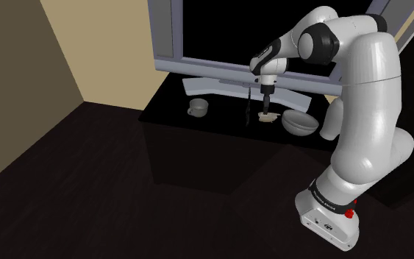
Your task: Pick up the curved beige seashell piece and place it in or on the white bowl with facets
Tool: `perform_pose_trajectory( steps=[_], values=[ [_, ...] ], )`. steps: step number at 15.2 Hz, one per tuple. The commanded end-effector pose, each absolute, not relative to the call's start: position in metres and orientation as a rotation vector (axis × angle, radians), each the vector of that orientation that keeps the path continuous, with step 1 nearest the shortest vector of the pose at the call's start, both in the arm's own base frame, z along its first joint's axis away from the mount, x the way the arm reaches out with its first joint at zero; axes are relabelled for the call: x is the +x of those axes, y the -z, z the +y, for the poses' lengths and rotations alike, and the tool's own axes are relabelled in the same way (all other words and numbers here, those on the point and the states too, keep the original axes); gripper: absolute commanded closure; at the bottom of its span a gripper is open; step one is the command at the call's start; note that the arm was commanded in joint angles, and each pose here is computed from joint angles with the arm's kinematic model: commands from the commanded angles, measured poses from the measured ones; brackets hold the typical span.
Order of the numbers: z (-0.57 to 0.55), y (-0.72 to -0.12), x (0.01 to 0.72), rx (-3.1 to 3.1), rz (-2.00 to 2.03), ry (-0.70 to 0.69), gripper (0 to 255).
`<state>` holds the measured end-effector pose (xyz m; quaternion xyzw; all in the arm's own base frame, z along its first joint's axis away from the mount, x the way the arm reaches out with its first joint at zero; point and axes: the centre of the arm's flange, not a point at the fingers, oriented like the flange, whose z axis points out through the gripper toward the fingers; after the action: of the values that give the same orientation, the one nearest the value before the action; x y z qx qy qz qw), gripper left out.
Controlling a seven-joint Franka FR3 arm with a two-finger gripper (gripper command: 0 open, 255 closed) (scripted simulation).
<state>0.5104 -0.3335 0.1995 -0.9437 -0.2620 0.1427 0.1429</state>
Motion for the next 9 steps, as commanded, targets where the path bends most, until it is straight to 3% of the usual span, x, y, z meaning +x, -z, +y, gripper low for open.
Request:
perform_pose_trajectory(
  steps=[1,9],
  values=[
    [-0.3335,-0.1995,0.5104,-2.722,-0.756,-0.412,255],
    [-0.3333,-0.2014,0.5115,-2.722,-0.756,-0.411,255]
  ],
)
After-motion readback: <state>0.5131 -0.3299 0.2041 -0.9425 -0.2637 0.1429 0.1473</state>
